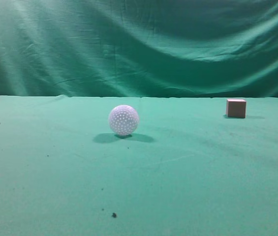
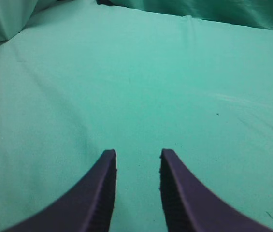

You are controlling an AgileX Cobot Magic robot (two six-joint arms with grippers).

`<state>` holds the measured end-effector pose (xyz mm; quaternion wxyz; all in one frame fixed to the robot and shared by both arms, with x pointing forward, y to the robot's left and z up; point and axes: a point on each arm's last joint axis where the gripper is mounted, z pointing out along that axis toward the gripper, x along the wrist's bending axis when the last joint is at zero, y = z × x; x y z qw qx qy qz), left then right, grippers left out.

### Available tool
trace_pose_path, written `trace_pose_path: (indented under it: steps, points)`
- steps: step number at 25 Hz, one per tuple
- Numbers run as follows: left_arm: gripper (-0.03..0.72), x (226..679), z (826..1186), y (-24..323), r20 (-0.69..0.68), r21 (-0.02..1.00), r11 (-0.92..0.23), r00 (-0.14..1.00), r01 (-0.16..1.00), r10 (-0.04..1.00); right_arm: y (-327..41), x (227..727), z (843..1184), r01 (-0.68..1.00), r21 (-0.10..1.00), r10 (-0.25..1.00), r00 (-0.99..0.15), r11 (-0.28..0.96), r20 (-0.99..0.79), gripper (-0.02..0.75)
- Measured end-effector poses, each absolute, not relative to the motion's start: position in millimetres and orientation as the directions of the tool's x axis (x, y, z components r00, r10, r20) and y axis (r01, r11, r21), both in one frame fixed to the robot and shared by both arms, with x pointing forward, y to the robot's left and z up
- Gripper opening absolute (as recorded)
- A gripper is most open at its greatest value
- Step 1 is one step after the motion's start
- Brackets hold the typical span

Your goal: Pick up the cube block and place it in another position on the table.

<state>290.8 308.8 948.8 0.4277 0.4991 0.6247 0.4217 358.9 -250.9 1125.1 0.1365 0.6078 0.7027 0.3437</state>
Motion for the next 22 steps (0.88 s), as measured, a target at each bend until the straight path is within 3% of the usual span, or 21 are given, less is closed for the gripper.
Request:
trace_pose_path:
  steps: [6,12,22]
  points:
    - [0.262,291,949,309,-0.113,0.954,0.146,-0.136,0.263,0.984,-258,348,1122,0.780,0.617,0.960,-0.240,0.102,0.144,0.000]
    - [0.262,291,949,309,-0.113,0.954,0.146,-0.136,0.263,0.984,-271,360,1116,0.702,0.693,0.978,-0.208,0.167,-0.026,0.000]
    - [0.262,291,949,309,-0.113,0.954,0.146,-0.136,0.263,0.984,-299,331,1033,0.488,0.873,1.000,0.002,0.005,-0.007,0.000]
